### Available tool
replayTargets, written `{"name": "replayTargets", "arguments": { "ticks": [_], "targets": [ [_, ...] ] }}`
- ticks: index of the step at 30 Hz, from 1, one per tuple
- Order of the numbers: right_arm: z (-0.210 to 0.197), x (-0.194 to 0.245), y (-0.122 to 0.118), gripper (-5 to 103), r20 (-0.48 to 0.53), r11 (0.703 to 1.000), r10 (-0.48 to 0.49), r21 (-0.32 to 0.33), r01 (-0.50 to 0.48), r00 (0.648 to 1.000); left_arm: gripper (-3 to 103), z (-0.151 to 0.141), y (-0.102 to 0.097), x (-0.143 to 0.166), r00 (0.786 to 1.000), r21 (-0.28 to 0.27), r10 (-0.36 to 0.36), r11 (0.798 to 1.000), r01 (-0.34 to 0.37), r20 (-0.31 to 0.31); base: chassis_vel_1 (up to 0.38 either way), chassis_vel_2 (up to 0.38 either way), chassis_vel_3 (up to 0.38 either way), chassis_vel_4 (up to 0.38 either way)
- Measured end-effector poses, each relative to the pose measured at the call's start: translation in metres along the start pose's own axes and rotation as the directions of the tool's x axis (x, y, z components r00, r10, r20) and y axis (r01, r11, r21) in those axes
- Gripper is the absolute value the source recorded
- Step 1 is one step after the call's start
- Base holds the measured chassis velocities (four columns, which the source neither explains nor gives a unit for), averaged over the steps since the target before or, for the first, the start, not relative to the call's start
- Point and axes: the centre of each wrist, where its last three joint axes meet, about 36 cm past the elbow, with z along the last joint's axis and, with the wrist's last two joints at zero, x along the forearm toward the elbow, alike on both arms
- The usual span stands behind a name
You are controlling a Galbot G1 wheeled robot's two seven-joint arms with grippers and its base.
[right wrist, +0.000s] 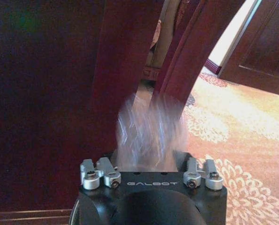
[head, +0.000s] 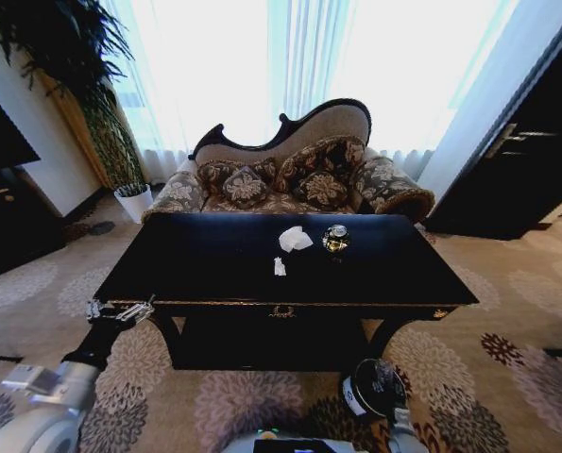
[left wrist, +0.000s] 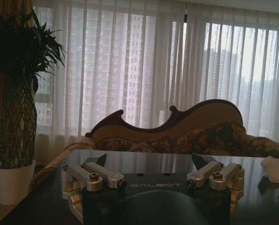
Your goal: Move to the front of the table and place the trash on the table into the trash bin.
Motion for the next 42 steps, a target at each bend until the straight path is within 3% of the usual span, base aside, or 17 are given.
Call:
{"name": "replayTargets", "arguments": {
  "ticks": [3,5,8,17,20,25,32,42],
  "targets": [
    [0.0,0.0,0.0,85,-0.001,1.0,0.003,-0.002,-0.003,1.0,100,-0.001,0.0,0.0,1.0,-0.001,0.002,1.0,-0.002,-0.001,0.0,0.0,0.0,0.0],
    [0.0,0.0,0.0,85,-0.001,1.0,0.004,-0.004,-0.004,1.0,100,-0.001,-0.001,0.0,1.0,0.0,0.004,1.0,-0.004,-0.001,0.0,0.0,0.0,0.0],
    [0.002,0.01,0.002,99,0.002,1.0,0.0,-0.011,0.0,1.0,100,0.0,-0.003,0.001,1.0,0.008,0.007,1.0,-0.007,-0.006,0.0,0.0,0.0,0.0],
    [-0.001,0.063,0.025,100,0.069,0.994,-0.04,-0.096,0.046,0.997,100,0.002,-0.002,0.0,1.0,0.002,0.005,1.0,-0.005,-0.009,0.0,0.0,0.0,0.0],
    [-0.02,0.089,0.032,100,0.142,0.987,-0.032,-0.154,0.054,0.989,100,0.002,-0.002,0.0,1.0,-0.001,0.004,1.0,-0.004,-0.009,0.0,0.0,0.0,0.0],
    [-0.039,0.129,0.037,100,0.182,0.97,-0.009,-0.237,0.053,0.983,100,0.002,-0.002,0.0,1.0,-0.001,0.003,1.0,-0.003,-0.009,0.0,0.0,0.0,0.0],
    [-0.069,0.186,0.032,100,0.248,0.949,0.057,-0.316,0.025,0.967,100,0.001,-0.001,0.0,1.0,-0.002,0.003,1.0,-0.003,-0.009,0.0,0.0,0.0,0.0],
    [-0.162,0.228,0.006,100,0.382,0.917,0.153,-0.4,0.014,0.912,100,0.002,-0.001,0.0,1.0,-0.003,0.002,1.0,-0.002,-0.01,0.0,0.0,0.0,0.0]
  ]
}}
